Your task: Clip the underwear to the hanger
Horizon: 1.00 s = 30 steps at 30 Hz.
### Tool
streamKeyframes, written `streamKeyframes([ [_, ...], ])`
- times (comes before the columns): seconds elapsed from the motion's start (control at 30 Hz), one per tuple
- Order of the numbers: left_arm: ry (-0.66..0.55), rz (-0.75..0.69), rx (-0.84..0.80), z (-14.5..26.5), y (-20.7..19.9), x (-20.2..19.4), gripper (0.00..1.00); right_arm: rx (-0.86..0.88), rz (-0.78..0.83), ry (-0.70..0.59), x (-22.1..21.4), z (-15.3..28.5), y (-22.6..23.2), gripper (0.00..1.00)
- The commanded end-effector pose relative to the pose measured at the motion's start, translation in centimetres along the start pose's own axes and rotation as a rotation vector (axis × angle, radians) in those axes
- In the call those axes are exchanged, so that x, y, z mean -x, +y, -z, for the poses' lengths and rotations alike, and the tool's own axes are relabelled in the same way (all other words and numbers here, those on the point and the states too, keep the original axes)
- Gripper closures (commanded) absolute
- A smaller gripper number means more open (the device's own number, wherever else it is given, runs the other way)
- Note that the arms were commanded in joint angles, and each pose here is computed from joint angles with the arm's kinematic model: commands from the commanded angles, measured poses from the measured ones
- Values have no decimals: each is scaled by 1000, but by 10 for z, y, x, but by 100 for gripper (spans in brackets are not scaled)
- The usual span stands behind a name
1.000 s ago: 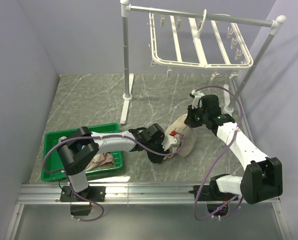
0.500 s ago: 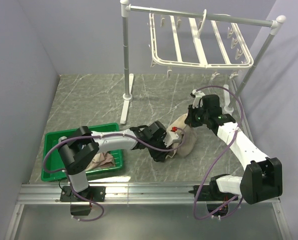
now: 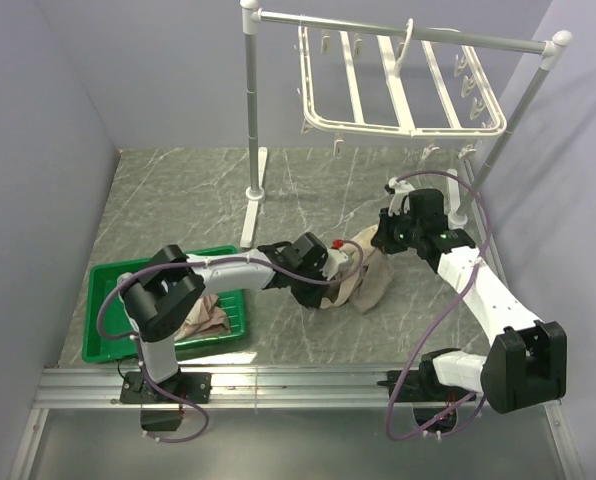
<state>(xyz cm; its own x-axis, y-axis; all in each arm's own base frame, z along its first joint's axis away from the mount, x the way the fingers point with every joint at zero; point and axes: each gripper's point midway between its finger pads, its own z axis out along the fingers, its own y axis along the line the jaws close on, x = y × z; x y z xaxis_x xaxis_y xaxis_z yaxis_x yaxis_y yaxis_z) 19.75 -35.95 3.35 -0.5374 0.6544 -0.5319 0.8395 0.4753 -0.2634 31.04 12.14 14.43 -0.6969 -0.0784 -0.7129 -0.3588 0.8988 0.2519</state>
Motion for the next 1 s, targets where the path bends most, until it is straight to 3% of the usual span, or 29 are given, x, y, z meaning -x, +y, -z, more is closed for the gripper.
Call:
streamKeyframes([
  [0.0,-91,48,-6,20,10,26,100,0,24,-91,21,14,-2,100],
  [0.1,-169,32,-56,49,9,39,100,26,21,-131,30,26,-2,100],
  [0.23,-301,-128,-104,96,-10,60,100,111,101,-200,41,47,14,100],
  [0.43,-407,-262,31,148,-4,79,100,145,305,-317,51,83,31,100],
  [0.73,-392,-333,60,191,-14,59,100,95,507,-414,45,131,42,100],
  [0.97,-366,-354,70,192,-13,35,100,115,521,-380,21,128,42,100],
])
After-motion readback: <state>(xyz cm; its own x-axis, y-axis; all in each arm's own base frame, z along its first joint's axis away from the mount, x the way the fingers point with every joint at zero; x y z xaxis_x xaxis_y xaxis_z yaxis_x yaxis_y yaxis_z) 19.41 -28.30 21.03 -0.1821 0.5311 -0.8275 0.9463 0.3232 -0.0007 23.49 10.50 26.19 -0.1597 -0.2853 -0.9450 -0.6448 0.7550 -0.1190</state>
